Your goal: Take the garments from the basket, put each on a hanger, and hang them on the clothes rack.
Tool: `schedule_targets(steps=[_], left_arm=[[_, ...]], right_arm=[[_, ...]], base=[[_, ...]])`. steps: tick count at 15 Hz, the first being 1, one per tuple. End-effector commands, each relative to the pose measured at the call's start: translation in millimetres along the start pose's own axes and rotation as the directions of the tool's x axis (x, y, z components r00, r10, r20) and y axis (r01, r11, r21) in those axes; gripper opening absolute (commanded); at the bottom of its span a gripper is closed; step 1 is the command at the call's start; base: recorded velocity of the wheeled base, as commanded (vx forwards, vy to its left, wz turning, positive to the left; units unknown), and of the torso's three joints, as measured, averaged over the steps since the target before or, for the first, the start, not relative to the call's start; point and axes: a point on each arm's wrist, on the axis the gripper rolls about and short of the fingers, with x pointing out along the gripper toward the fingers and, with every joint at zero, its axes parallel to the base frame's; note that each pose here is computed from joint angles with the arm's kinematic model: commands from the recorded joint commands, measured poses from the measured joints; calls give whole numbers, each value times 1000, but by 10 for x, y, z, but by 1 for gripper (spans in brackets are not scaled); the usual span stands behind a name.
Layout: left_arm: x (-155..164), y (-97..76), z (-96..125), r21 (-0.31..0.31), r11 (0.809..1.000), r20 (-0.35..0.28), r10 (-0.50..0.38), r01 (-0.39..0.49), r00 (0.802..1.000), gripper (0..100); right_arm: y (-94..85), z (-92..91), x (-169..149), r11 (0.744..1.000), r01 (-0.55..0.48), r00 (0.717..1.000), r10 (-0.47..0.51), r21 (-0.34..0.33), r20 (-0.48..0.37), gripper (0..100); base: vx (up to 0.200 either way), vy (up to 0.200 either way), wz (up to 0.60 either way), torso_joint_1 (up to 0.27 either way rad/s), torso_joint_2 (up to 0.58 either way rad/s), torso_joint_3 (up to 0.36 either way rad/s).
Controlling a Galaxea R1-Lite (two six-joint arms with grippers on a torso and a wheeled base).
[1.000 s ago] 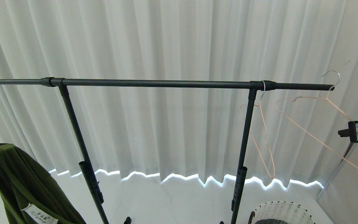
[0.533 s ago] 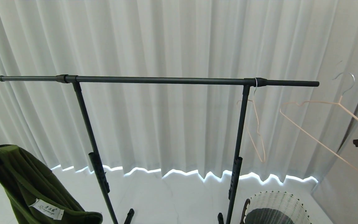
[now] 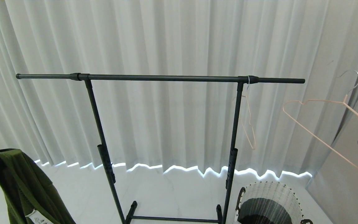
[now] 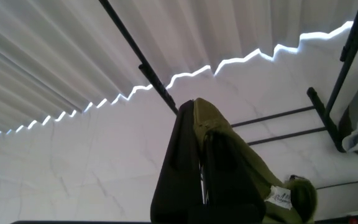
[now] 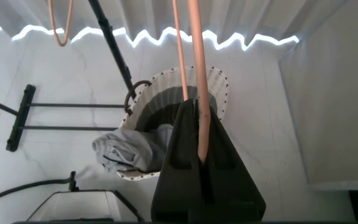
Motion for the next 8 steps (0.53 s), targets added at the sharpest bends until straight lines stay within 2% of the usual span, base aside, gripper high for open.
schedule_targets(steps=[1,8], left_arm=[[6,-3,-2,1,1000,-3,2,-2,1000,0],[6,-3,-2,1,1000,-3,2,-2,1000,0]], right_arm=[[38,-5,-82,1000,-11,1000,11,-9,25,0],[186,-27,-257,996,-67,994,71,-58,77,0]], base=[[0,0,0,0,0,0],[0,200,0,2,0,2]])
